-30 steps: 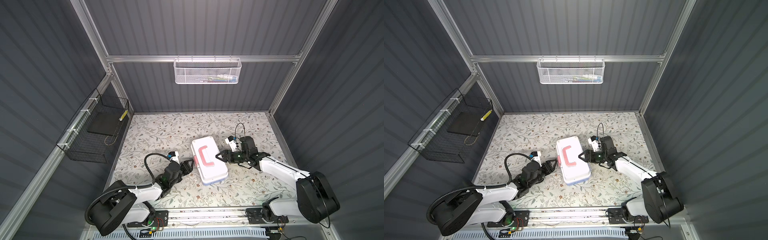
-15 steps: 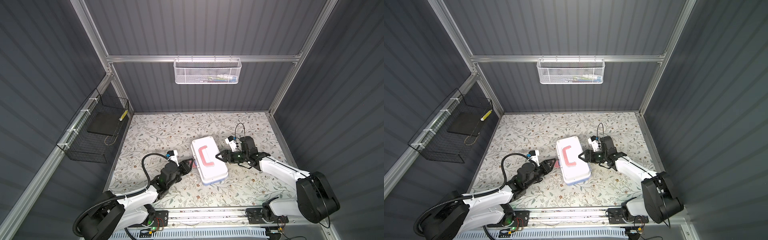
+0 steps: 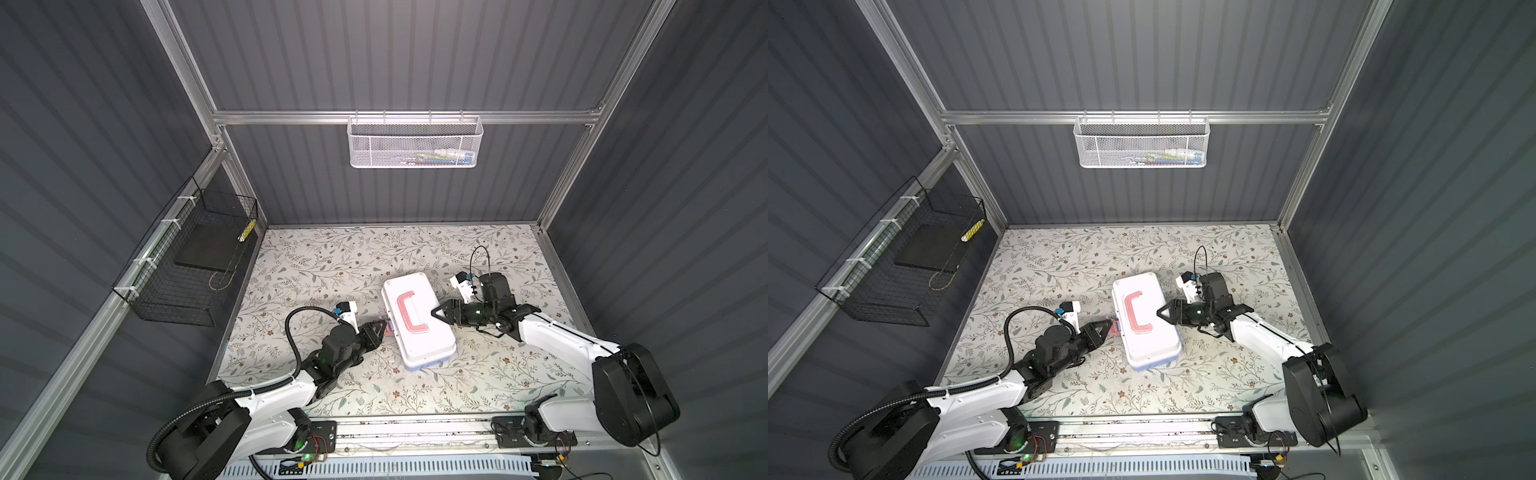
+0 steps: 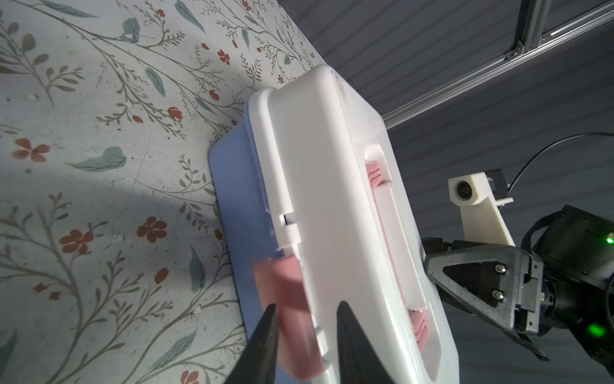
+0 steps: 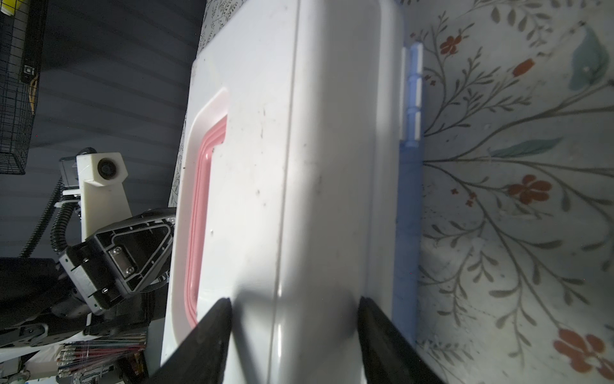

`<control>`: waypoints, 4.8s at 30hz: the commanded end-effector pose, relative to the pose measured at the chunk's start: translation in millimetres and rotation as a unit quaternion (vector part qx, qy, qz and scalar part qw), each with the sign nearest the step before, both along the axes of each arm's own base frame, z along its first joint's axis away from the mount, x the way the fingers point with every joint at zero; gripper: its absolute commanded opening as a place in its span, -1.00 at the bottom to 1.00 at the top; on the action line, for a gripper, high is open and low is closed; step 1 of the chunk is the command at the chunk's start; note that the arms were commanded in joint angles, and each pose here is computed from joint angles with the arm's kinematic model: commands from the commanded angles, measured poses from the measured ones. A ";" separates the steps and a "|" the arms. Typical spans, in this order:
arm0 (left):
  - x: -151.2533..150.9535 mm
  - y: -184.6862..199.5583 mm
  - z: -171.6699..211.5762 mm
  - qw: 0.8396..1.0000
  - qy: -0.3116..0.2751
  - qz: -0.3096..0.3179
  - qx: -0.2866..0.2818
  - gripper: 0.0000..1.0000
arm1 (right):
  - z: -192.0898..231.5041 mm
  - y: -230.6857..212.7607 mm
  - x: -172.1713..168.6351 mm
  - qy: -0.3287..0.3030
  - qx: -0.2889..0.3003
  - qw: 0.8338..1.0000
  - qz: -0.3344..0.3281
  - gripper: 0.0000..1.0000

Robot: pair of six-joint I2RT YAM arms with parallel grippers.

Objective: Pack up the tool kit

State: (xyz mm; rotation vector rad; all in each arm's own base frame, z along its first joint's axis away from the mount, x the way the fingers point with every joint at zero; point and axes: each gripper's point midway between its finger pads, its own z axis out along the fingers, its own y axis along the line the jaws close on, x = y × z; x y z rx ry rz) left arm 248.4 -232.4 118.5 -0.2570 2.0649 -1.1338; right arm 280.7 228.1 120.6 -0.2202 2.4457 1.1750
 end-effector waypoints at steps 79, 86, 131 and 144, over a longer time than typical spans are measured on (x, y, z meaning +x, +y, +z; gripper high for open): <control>7.4 11.6 -27.9 0.988 0.057 -0.017 0.143 -0.98 | -13.5 2.0 -13.5 0.025 0.000 1.000 0.016 0.25; 11.0 -3.3 -16.8 0.990 0.040 -0.043 0.126 -0.99 | -10.5 4.0 -10.8 0.023 0.003 1.000 0.019 0.25; 10.5 7.7 -23.1 0.981 0.061 -0.031 0.179 -1.00 | -11.9 2.9 -13.1 0.022 0.002 1.000 0.018 0.25; 22.9 -30.0 -9.2 0.988 0.041 -0.079 0.130 -1.00 | -16.6 4.1 -12.5 0.028 0.004 0.999 0.018 0.25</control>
